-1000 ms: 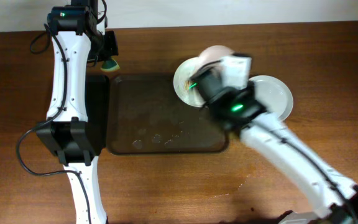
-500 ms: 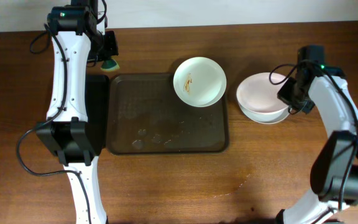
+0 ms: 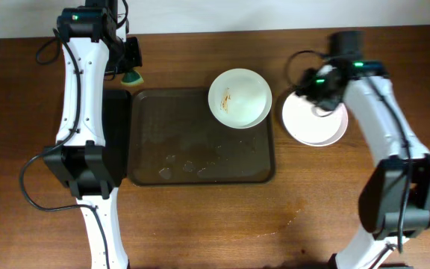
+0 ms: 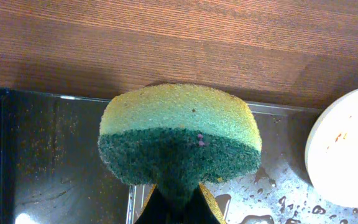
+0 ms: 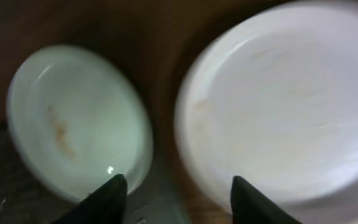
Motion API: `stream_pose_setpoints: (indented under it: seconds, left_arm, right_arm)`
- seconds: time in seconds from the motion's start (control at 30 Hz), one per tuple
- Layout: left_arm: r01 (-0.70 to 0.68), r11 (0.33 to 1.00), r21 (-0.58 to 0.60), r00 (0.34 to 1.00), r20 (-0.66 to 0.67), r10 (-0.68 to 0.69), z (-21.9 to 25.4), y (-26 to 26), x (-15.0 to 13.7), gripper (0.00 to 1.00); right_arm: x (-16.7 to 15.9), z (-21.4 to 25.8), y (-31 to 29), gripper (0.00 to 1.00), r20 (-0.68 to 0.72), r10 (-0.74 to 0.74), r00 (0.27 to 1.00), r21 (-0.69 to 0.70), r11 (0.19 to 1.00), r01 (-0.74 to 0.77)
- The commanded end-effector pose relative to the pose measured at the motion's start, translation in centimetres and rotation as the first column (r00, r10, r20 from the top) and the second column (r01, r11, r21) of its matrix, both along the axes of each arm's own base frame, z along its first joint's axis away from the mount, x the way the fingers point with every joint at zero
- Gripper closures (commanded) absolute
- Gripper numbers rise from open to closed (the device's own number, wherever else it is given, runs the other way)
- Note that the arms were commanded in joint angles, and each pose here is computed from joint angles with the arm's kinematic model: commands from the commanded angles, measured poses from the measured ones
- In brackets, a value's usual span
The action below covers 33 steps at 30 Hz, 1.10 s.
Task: Clean dirty plates on tray and stack at the side
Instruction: 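Release the stacked plate and move the right gripper back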
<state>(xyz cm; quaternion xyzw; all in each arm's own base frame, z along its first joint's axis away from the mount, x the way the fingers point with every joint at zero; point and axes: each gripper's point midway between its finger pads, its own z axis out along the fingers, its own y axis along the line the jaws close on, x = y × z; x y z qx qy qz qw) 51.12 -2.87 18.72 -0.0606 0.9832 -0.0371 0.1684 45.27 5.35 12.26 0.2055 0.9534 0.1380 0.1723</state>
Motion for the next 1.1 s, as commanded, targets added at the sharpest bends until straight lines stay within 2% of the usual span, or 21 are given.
stream_pose_setpoints:
  seconds: [0.0,0.13,0.23,0.4,0.47,0.57,0.7,0.77,0.87,1.07]
  left_arm:
    - [0.018,1.0,-0.002,1.0,0.001,-0.018,-0.1,-0.1,0.1,0.99]
    - [0.018,1.0,-0.002,1.0,-0.001,-0.018,-0.1,-0.1,0.1,1.0]
    - [0.018,1.0,-0.001,1.0,-0.007,-0.018,-0.2,-0.1,-0.1,1.0]
    - [0.018,1.0,-0.002,1.0,-0.007,-0.018,-0.2,-0.1,-0.1,0.99]
    - [0.018,1.0,-0.001,1.0,-0.006,-0.018,-0.2,-0.1,0.0,0.99]
    - [0.018,1.0,-0.001,1.0,-0.006,-0.018,-0.2,-0.1,0.0,1.0]
    - [0.018,1.0,-0.001,1.0,-0.006,-0.018,-0.2,-0.1,0.0,0.99]
    - [0.018,1.0,-0.002,1.0,-0.006,-0.018,-0.2,-0.1,0.0,1.0]
    - [0.018,1.0,-0.002,1.0,-0.006,-0.018,-0.2,-0.1,0.0,0.99]
    - [0.02,1.0,-0.005,1.0,-0.006,-0.02,-0.2,-0.2,0.0,1.0]
  right_arm:
    - [-0.5,-1.6,4.9,0.47,-0.026,-0.026,0.999,-0.051,0.998,0.024]
    - [-1.4,-5.0,8.6,0.54,-0.055,-0.063,0.997,-0.132,0.99,0.055]
    - [-2.3,-8.5,10.0,0.56,-0.127,-0.068,0.99,-0.151,0.987,0.049]
    - [-3.8,-11.5,11.8,0.56,-0.223,-0.025,0.974,-0.106,0.994,0.001]
    - [-4.6,-12.0,12.7,0.56,-0.253,0.002,0.967,-0.087,0.996,-0.025]
    - [-6.8,-12.7,15.9,0.56,-0.299,0.141,0.944,-0.031,0.987,-0.157]
    - [-10.2,-12.8,19.0,0.55,-0.34,0.251,0.906,-0.046,0.958,-0.282]
    - [-10.5,-12.7,19.9,0.56,-0.333,0.273,0.903,-0.044,0.952,-0.304]
    - [-9.7,-11.8,20.4,0.55,-0.304,0.296,0.906,-0.038,0.946,-0.322]
    - [-3.9,-8.7,18.5,0.51,-0.162,0.281,0.946,-0.023,0.957,-0.288]
